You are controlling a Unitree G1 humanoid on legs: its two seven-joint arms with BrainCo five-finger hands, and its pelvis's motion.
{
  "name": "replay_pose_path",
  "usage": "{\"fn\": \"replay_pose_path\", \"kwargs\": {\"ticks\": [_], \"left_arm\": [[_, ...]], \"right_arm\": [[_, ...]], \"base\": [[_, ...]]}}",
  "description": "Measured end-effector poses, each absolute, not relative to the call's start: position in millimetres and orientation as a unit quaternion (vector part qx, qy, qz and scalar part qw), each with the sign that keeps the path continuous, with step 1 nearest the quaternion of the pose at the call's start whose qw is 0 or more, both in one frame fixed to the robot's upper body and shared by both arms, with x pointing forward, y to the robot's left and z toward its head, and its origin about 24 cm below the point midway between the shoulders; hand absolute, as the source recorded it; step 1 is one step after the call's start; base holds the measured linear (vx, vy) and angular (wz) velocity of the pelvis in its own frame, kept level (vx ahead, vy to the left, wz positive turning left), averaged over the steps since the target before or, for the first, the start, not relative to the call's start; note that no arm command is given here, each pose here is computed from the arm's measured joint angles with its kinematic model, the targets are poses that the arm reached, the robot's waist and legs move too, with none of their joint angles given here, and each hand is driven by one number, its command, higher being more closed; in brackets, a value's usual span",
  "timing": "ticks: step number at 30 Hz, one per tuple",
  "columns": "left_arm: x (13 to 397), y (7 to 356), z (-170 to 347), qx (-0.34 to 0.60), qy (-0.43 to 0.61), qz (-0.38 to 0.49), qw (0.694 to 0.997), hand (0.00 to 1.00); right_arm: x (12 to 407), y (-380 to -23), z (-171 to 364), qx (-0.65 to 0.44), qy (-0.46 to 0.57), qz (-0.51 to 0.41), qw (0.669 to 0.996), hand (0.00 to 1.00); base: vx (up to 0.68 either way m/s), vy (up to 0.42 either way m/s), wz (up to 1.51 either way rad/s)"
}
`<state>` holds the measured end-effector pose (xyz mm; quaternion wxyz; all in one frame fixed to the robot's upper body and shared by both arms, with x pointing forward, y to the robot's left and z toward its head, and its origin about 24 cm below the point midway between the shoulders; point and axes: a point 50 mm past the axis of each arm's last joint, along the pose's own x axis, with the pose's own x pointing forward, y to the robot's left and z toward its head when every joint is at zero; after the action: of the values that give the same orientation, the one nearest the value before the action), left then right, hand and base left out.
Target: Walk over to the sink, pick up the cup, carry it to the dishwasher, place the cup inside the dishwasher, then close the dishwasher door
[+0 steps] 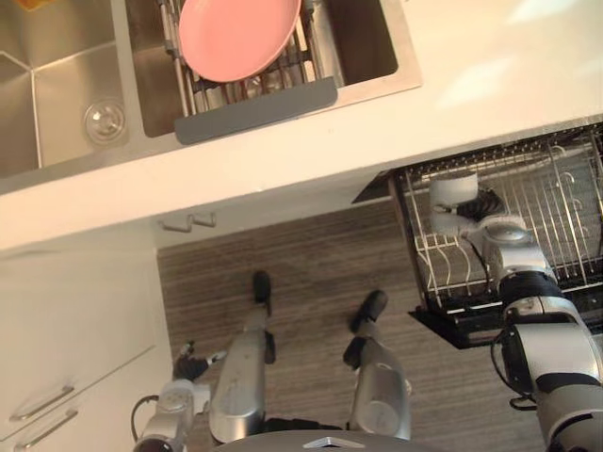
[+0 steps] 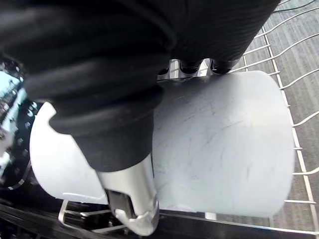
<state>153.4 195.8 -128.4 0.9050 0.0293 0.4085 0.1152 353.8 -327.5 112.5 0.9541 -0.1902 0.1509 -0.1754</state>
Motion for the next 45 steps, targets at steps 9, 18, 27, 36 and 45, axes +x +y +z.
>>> {"fn": "replay_pose_path", "kwargs": {"ticks": [9, 18, 27, 36, 45], "left_arm": [[159.5, 193.0, -126.5, 0.032, 0.403, 0.108, 0.908, 0.00], [154.0, 198.8, -126.1, 0.029, 0.404, 0.129, 0.905, 0.00], [86.3, 221.4, -144.0, 0.012, 0.495, 0.155, 0.855, 0.00], [43.0, 224.0, -158.9, -0.119, 0.540, 0.237, 0.799, 0.00], [29.1, 200.4, -168.1, -0.191, 0.573, 0.250, 0.757, 0.00]], "right_arm": [[356.7, -331.9, 111.5, -0.180, 0.201, -0.210, 0.940, 0.00], [343.9, -315.0, 108.7, -0.063, 0.086, -0.233, 0.967, 0.00], [235.0, -304.5, 64.9, -0.084, -0.009, -0.320, 0.943, 0.00], [201.0, -239.5, 119.2, 0.027, -0.234, -0.122, 0.964, 0.00], [213.0, -238.9, 176.9, 0.050, -0.383, -0.057, 0.921, 0.00]], "base": [[-0.01, -0.032, 0.08], [-0.02, -0.039, -0.02], [0.11, -0.027, -0.26], [0.06, -0.042, -0.25], [-0.03, 0.070, 0.51]]}}
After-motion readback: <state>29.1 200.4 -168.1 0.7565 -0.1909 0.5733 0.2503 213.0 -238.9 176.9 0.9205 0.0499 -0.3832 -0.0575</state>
